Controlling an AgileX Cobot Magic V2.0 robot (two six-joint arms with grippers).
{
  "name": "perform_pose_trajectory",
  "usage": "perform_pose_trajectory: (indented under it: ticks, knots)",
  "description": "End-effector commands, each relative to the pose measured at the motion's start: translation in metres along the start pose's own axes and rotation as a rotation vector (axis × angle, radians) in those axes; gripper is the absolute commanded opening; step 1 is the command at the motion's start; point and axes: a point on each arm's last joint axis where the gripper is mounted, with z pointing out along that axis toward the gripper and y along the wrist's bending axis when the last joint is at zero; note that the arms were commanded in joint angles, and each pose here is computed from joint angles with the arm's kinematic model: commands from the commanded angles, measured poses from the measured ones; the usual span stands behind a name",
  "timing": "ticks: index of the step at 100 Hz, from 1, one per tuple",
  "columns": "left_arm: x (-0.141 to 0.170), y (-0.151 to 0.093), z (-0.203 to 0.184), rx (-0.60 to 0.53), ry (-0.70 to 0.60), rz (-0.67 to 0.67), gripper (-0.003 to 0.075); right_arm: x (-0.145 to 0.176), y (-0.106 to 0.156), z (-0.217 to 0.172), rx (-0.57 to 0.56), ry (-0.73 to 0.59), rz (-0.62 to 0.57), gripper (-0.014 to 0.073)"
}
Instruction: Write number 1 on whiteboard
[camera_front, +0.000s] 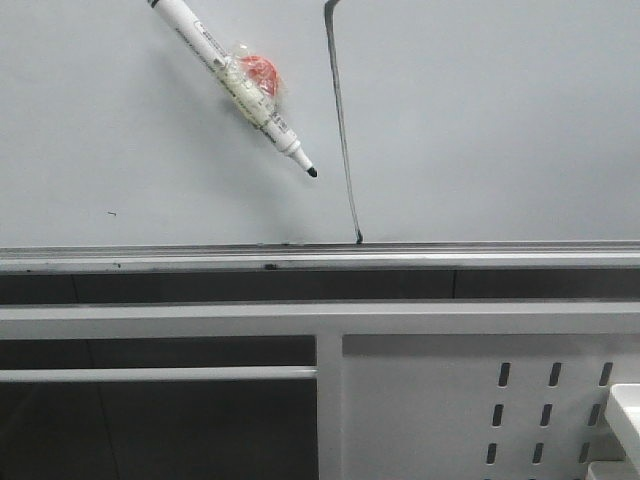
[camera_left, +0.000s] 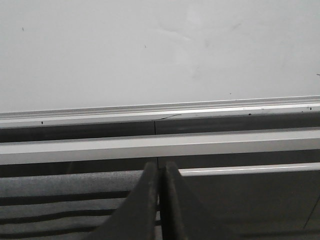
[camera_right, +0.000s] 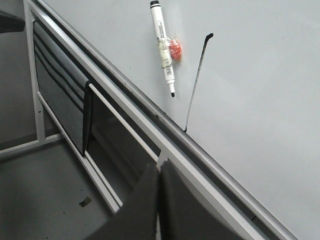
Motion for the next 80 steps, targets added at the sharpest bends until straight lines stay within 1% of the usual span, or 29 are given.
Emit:
perform_pose_trajectory:
  ticks: [1,19,26,35,36,40,41,42,43,47,48,55,65,68,71,80]
  knots:
    - [0.006,0.000,0.002,-0.001,-0.037,-0.011,-0.0020,-0.013,-0.005,-0.002,0.042,-0.086,-0.005,-0.0050]
    - [0.006,0.000,0.002,-0.001,-0.037,-0.011,-0.0020,-0.009,-0.004,0.000,0.040,-0.073,-0.003,-0.0050]
    - [0.006,0.000,0.002,-0.001,-0.037,-0.011,-0.0020,-0.005,-0.005,0.005,0.060,-0.105,0.016,-0.0050]
    - [0.006,0.000,0.002,-0.001,-0.037,-0.011,-0.0020,0.005,-0.007,0.015,0.124,-0.194,0.119,-0.0050]
    - [0.006,0.000,0.002,-0.001,-0.037,-0.011,-0.0020,0.004,-0.008,0.015,0.139,-0.223,0.126,-0.0050]
    - [0.006,0.000,0.002,-0.001,-0.037,-0.011,-0.0020,0.013,-0.009,0.021,0.175,-0.264,0.166,-0.0050]
    - [0.006,0.000,0.002,-0.001,-0.037,-0.011,-0.0020,0.013,-0.010,0.021,0.179,-0.298,0.201,-0.0050]
    - [0.006,0.000,0.002,-0.001,-0.037,-0.011,-0.0020,0.017,-0.009,0.023,0.190,-0.295,0.182,-0.0050]
    - [0.006,0.000,0.002,-0.001,-0.037,-0.011,-0.0020,0.017,-0.009,0.023,0.196,-0.322,0.187,-0.0050]
    - [0.006,0.000,0.002,-0.001,-0.037,-0.011,-0.0020,0.030,-0.007,0.029,0.205,-0.335,0.251,-0.0050]
    - [0.006,0.000,0.002,-0.001,-0.037,-0.011,-0.0020,0.031,-0.007,0.029,0.201,-0.348,0.291,-0.0050]
    - [0.006,0.000,0.002,-0.001,-0.037,-0.011,-0.0020,0.057,-0.004,0.037,0.237,-0.304,0.363,-0.0050]
    - [0.006,0.000,0.002,-0.001,-0.037,-0.011,-0.0020,0.088,-0.003,0.043,0.320,-0.222,0.381,-0.0050]
    - [0.006,0.000,0.002,-0.001,-0.037,-0.011,-0.0020,0.092,-0.003,0.042,0.338,-0.217,0.383,-0.0050]
    - [0.006,0.000,0.002,-0.001,-0.037,-0.011,-0.0020,0.098,-0.004,0.041,0.369,-0.155,0.393,-0.0050]
    - [0.006,0.000,0.002,-0.001,-0.037,-0.011,-0.0020,0.106,-0.005,0.037,0.427,-0.085,0.397,-0.0050]
